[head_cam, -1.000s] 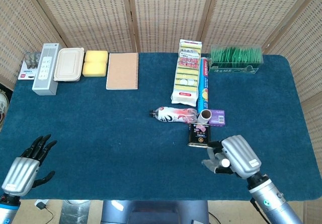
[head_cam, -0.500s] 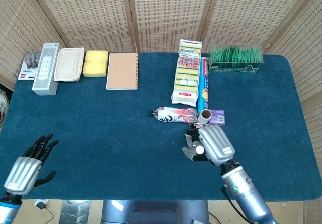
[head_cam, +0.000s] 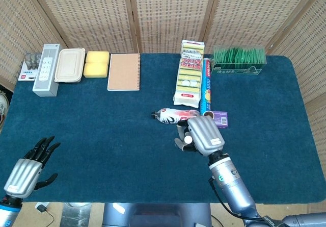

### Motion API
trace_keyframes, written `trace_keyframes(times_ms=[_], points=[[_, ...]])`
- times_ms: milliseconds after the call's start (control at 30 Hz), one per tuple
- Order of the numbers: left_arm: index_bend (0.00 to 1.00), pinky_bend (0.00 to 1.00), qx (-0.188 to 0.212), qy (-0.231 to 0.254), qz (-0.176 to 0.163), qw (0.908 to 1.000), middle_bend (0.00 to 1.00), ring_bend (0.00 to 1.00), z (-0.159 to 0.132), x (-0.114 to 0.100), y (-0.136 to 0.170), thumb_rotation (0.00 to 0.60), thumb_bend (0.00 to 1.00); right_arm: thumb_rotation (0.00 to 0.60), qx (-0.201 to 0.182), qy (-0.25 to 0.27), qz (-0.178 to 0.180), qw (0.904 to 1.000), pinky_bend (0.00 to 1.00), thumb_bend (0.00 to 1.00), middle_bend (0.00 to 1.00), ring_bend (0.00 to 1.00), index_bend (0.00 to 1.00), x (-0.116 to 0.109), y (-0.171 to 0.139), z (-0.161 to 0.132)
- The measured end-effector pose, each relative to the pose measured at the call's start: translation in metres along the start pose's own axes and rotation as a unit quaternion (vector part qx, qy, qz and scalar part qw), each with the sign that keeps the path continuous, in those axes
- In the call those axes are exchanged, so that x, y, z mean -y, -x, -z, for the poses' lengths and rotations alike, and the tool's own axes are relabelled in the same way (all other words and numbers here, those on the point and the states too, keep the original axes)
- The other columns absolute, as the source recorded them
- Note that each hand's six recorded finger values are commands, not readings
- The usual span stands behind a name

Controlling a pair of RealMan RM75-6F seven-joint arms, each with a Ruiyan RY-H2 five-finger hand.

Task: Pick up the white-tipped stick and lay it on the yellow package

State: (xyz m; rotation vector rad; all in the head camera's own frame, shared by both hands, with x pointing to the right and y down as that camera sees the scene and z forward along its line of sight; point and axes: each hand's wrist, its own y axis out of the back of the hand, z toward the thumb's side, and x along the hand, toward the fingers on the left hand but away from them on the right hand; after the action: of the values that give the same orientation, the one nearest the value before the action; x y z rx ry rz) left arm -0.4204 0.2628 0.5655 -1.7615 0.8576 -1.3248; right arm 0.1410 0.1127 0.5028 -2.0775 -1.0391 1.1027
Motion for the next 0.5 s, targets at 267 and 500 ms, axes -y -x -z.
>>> trace_keyframes(times_ms=[267,500], points=[[0.1,0.28,0.006,0.0,0.004,1.0,0.04,0.03,-0.003,0.002,0.001,0.6,0.2,0.6,0.033,-0.01,0.007,0.9994,1.0,0.42,1.0,1.0,0.84,-0.009,0.003,0.014],[0.1,0.28,0.007,-0.019,0.009,0.9998,0.04,0.03,-0.004,0.004,0.002,0.599,0.2,0.6,0.03,0.019,0.074,0.9966,1.0,0.42,1.0,1.0,0.84,-0.049,0.01,0.012]])
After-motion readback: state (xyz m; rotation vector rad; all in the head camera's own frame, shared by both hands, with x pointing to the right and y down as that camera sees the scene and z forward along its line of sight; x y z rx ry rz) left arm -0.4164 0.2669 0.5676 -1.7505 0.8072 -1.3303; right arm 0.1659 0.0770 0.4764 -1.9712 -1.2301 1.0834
